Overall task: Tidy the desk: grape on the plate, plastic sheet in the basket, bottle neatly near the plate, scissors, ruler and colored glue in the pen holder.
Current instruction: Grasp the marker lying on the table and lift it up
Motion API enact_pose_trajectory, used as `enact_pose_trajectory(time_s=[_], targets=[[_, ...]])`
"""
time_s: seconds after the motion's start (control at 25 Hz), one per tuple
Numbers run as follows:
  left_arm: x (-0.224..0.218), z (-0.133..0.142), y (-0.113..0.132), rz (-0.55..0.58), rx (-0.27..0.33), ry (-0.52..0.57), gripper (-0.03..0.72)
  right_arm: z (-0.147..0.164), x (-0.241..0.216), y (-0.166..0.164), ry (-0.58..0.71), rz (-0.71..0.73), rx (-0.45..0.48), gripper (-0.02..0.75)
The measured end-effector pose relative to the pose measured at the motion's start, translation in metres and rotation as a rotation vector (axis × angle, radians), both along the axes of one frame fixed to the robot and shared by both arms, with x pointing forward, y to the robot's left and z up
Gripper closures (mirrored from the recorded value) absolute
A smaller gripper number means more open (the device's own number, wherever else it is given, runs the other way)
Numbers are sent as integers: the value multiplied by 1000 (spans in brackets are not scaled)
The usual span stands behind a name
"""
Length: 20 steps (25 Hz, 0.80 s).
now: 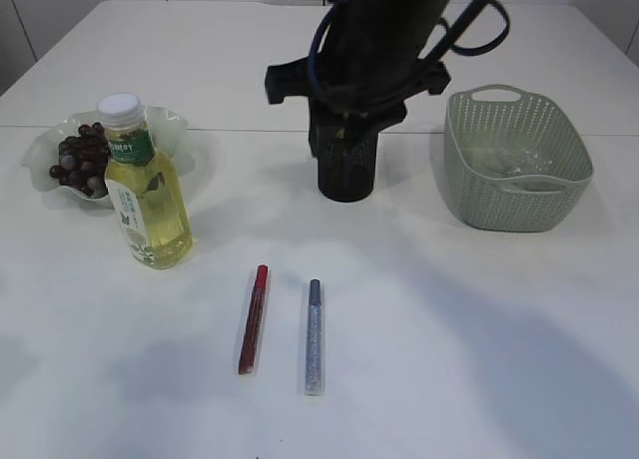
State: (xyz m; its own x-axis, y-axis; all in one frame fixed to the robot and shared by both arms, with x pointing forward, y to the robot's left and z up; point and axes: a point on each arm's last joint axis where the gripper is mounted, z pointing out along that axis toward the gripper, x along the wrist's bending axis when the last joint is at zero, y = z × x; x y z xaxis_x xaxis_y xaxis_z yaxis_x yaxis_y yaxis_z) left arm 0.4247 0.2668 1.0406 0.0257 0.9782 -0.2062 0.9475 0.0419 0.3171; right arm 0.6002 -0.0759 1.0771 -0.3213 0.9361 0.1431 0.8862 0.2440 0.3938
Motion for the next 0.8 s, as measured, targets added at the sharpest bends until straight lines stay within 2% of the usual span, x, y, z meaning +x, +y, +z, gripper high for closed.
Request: enact_pose_trajectory(time_s=[0.2,0.56,0.8], targets=[[3,1,0,9,-5,-37,265,-38,-9,30,128,-41,-50,426],[4,2,-1,-8,-8,-46,265,-106,-19,67,267,-102,-158,426],[3,2,-2,-6,-21,-38,265,-129,-22,75,302,-130,-193,426]])
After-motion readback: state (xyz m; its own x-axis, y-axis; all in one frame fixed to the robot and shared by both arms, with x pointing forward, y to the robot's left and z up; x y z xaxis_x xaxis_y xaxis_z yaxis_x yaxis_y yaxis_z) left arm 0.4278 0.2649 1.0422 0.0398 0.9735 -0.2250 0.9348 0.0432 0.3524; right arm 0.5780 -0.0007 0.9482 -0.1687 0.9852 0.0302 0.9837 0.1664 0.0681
